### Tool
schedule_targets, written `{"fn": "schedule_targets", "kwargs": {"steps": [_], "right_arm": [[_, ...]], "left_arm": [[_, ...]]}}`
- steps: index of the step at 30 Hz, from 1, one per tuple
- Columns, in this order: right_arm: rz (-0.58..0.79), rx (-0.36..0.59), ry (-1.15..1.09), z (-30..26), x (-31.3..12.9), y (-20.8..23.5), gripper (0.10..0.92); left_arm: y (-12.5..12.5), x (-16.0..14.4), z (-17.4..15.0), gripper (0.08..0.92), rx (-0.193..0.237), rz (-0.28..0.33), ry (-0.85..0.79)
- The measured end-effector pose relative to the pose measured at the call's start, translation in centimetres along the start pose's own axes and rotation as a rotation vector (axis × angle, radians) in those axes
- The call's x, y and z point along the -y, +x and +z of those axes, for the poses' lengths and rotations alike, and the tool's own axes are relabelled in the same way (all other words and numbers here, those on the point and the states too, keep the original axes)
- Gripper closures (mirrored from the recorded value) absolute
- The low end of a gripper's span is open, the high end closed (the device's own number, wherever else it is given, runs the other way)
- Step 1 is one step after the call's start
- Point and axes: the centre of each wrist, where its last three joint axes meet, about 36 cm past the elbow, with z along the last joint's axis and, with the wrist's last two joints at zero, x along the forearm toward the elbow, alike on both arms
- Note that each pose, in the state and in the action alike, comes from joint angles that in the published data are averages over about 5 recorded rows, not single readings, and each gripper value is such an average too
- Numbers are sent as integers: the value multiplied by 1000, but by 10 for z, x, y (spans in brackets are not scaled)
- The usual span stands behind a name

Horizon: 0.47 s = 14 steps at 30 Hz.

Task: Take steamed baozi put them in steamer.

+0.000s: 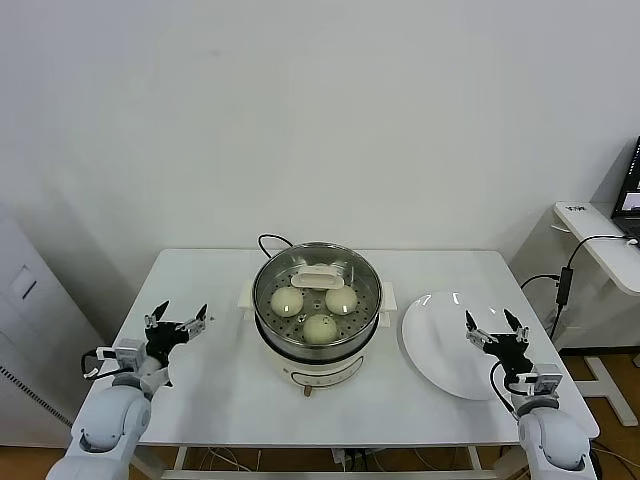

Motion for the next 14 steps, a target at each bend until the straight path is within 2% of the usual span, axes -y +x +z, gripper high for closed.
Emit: {"fn": "schedule_targets", "kwargs": {"steps": [14], "right_arm": [[1, -3, 2, 5, -3, -3, 200]], "left_arm": [[2, 5, -1, 177, -5, -5, 21]]}}
